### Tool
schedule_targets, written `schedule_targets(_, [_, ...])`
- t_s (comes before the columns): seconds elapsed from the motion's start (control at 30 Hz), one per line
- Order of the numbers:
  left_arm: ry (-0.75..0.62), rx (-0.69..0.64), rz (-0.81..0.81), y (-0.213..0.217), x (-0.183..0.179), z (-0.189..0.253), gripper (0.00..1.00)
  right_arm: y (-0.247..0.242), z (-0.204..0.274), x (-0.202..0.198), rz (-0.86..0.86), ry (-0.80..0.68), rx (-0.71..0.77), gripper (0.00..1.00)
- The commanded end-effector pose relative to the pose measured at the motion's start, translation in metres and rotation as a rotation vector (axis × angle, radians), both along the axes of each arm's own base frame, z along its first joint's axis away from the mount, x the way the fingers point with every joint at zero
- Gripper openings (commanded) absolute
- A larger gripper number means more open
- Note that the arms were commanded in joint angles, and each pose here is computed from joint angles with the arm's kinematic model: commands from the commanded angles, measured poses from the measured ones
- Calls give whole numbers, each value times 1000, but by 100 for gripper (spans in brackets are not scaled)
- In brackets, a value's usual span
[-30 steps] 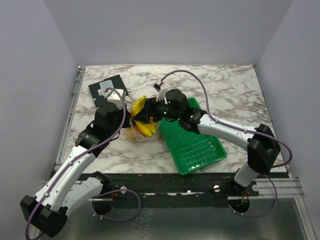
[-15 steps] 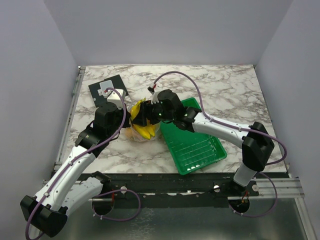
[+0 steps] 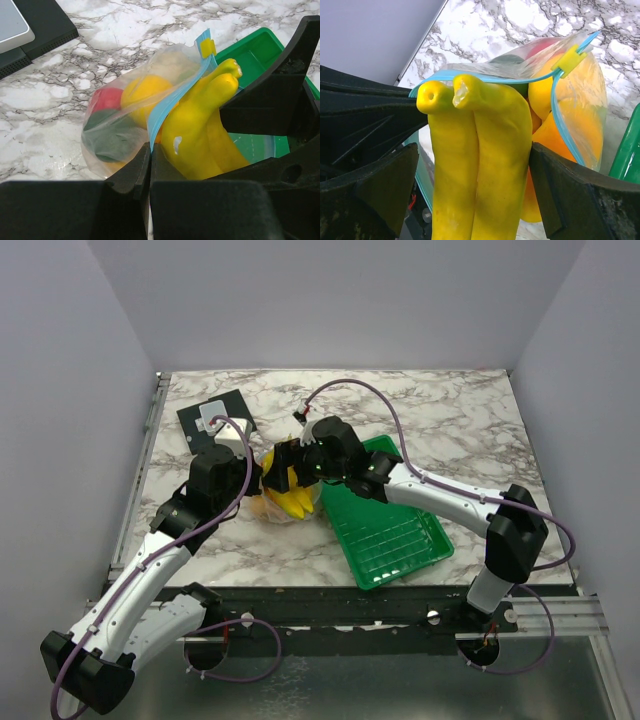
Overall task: Place the food in the zip-top bag and seal the zipper
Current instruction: Place the fake fruit in the zipper food storage bag.
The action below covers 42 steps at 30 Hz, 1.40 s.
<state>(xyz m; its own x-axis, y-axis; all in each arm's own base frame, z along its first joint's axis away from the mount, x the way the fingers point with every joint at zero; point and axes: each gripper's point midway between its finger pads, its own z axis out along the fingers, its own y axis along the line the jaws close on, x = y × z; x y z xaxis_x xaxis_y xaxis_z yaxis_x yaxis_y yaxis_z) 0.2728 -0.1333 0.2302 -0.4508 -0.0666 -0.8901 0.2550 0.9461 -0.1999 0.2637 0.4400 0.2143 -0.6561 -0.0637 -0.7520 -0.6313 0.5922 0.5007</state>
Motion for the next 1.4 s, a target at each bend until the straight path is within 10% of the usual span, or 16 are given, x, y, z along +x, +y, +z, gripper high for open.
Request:
schedule_targets(0.0, [-12,-8,-16,-2,-3,2,0,-1,18,1,-13,-41,3,96])
schedule_targets(0.47, [-9,-7,-17,-3,-3,1,0,-28,43,4,-106,-137,-51,92])
schedule_targets(0.97, [-4,-6,-21,-4,-2,0,0,-48,30,-10,-132,-97,-175,59])
schedule_targets(1.37, [-3,-7,-21,-4,-2,-1,0,-43,34,-42,-61,-14,-125,56])
